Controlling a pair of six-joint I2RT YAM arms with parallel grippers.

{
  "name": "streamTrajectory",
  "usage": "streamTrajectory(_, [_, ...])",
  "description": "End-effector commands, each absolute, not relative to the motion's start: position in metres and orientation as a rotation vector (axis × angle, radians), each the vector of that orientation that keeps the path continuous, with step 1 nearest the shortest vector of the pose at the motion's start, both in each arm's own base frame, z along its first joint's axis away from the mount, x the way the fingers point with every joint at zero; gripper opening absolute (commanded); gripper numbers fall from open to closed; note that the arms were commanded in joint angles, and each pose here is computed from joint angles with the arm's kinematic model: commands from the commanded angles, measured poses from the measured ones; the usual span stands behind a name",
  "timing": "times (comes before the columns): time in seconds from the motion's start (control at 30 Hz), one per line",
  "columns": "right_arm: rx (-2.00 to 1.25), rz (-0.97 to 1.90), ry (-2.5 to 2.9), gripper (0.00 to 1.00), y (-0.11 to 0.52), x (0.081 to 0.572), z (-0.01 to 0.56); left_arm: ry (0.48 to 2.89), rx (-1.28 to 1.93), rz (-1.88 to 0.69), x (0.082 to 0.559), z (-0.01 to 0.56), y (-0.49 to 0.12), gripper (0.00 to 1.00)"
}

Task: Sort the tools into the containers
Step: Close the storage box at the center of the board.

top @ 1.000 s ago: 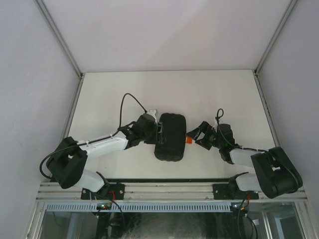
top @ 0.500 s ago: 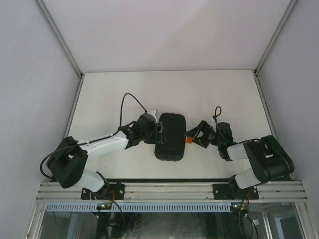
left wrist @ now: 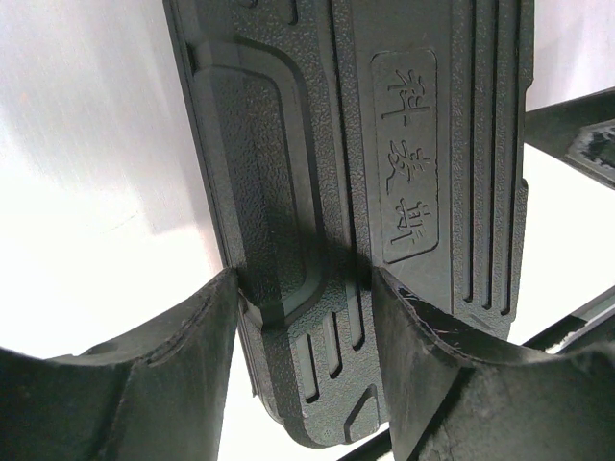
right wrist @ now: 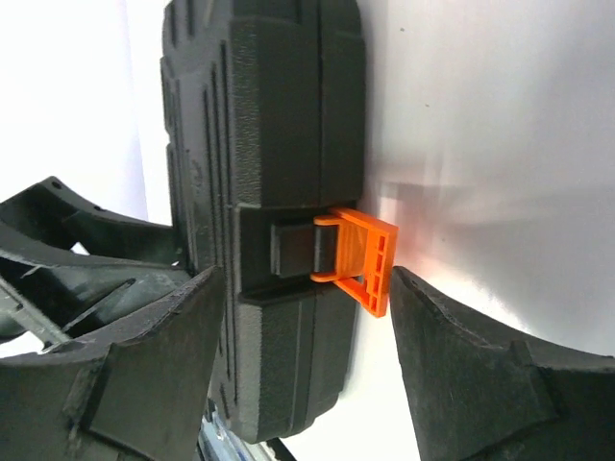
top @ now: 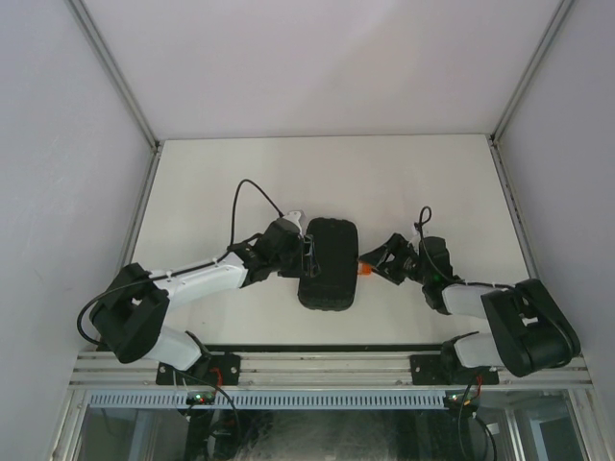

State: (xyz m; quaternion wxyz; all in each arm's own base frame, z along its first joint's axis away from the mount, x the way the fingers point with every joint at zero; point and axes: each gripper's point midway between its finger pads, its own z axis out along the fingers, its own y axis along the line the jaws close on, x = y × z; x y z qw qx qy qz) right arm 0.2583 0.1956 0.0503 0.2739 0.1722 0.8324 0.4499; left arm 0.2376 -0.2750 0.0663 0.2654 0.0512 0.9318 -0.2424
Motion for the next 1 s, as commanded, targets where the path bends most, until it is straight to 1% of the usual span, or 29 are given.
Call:
streamTrajectory(0.0, [0.357, 1.34, 2.166, 0.66, 0.213, 0.251, 0.085, 2.653, 0.183, -0.544, 0.216, 0.036, -0.259, 0.58])
streamTrajectory(0.1, [0.356, 1.354, 2.159, 0.64, 0.214, 0.25, 0.089, 2.657, 0.184, -0.544, 0.215, 0.034, -0.259, 0.58])
streamTrajectory(0.4, [0.384, 1.384, 2.182, 0.5, 0.219, 0.25, 0.081, 2.657, 0.185, -0.548, 0.214, 0.035, -0.259, 0.57])
streamTrajectory(0.77, [0.389, 1.385, 2.198, 0.47, 0.224, 0.26, 0.071, 2.66, 0.186, -0.545, 0.212, 0.034, -0.258, 0.56])
streamTrajectory(0.97, [0.403, 1.336, 2.217, 0.44, 0.22, 0.263, 0.063, 2.662, 0.186, -0.546, 0.212, 0.033, -0.258, 0.56])
